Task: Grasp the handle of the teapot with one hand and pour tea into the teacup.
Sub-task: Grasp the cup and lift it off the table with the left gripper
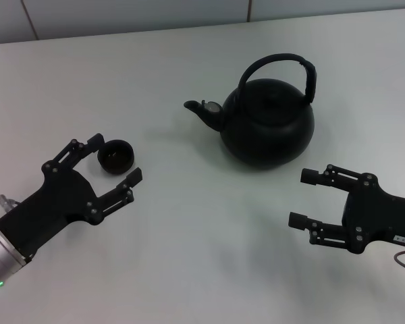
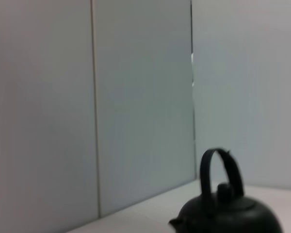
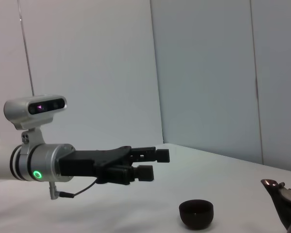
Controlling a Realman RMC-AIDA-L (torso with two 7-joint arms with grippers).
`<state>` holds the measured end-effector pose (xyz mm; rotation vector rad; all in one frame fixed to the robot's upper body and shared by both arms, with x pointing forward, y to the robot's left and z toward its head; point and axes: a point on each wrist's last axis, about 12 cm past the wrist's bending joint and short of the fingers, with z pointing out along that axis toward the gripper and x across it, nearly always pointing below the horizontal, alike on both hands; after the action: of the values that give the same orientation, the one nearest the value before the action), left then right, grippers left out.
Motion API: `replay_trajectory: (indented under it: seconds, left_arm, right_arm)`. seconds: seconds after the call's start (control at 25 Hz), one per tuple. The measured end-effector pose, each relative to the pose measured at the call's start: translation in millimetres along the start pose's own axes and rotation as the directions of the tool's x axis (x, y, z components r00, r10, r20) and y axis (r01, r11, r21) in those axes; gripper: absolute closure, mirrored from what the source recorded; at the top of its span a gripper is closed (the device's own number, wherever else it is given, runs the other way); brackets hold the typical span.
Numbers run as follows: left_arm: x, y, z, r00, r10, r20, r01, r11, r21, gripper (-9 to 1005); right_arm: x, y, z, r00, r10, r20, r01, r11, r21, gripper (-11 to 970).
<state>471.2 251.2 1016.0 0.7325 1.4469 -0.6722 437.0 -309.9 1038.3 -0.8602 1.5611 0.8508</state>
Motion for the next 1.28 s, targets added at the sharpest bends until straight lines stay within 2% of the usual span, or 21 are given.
replay_trajectory:
  seconds: [0.52, 0.92, 1.28]
  left_arm:
    - [20, 9.6, -2, 0.984, 0.049, -0.171, -0.064, 0.994, -0.083, 151]
    - [21, 23.3, 3, 0.977, 0.029, -0.211, -0.063, 0.986, -0.154, 154]
    - [26, 23.9, 6, 0.967, 0.017, -0.254, -0.057, 0.987, -0.153, 157]
  right_arm:
    - [1, -0.6, 0, 0.999, 0.035, 0.012, -0.036, 0.999, 0.021, 189]
    - [-1, -3.1, 4, 0.999, 0.029, 0.015, -0.030, 0.999, 0.016, 189]
    - [-3, -6.3, 7, 1.000, 0.019, 0.013, -0.019, 1.000, 0.014, 189]
